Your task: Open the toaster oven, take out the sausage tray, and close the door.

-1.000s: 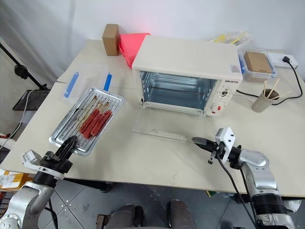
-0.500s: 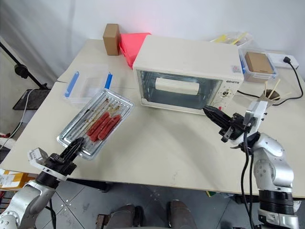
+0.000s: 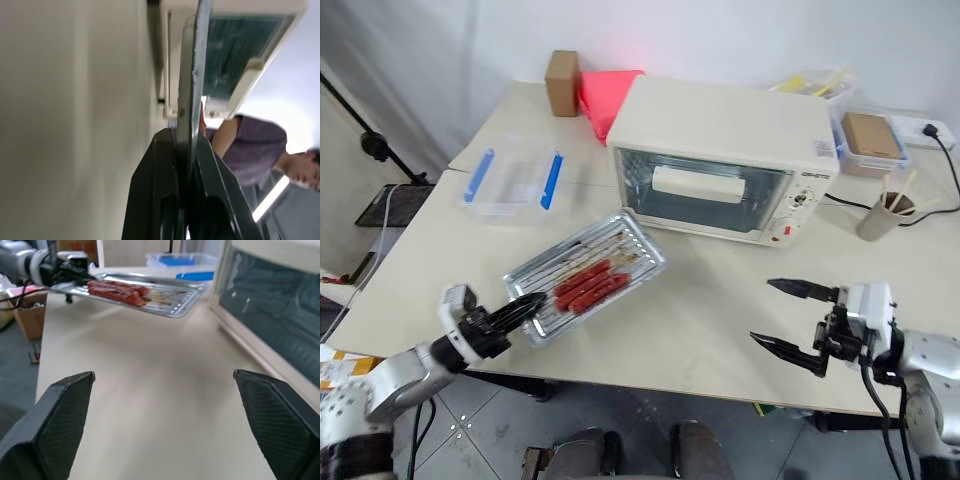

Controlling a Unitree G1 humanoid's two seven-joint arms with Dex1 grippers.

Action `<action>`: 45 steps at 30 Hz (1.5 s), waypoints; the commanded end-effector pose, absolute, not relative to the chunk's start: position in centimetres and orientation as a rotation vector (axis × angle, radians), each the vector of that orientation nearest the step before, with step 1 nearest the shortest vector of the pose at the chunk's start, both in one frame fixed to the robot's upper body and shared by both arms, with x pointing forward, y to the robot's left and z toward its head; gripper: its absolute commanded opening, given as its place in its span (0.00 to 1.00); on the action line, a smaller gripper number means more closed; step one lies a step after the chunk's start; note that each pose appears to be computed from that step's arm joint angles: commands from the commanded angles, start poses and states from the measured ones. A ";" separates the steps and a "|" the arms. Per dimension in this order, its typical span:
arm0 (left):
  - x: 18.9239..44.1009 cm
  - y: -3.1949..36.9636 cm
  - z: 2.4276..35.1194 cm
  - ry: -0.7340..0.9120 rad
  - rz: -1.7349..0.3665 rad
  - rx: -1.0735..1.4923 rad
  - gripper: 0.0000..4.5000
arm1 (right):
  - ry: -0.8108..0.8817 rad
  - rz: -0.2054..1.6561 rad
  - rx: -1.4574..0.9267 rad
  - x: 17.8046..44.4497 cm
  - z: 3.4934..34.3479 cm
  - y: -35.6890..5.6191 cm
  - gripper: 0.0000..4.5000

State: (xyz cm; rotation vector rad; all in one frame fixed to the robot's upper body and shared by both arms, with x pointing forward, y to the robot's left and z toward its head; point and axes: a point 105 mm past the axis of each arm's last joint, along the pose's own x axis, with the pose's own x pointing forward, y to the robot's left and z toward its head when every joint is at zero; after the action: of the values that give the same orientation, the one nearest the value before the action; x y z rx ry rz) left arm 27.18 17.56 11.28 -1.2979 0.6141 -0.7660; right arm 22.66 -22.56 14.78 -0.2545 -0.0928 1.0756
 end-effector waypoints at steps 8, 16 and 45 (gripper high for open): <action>29.7 10.2 9.3 0.989 -0.988 -1.083 0.00 | -0.108 0.977 -0.317 20.3 15.8 -23.5 0.99; 31.0 6.4 8.7 1.092 -1.071 -0.959 0.00 | -0.032 0.937 -0.290 18.4 14.7 -23.9 0.99; 32.2 18.0 12.2 0.468 -1.075 -0.119 1.00 | -0.020 0.977 -0.263 19.6 14.0 -22.6 1.00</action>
State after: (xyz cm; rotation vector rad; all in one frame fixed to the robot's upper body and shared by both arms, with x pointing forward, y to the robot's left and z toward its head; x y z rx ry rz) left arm 32.04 16.21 11.17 -0.2894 0.5784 -1.0857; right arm 19.40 -22.63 13.31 -0.2449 0.0041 0.9606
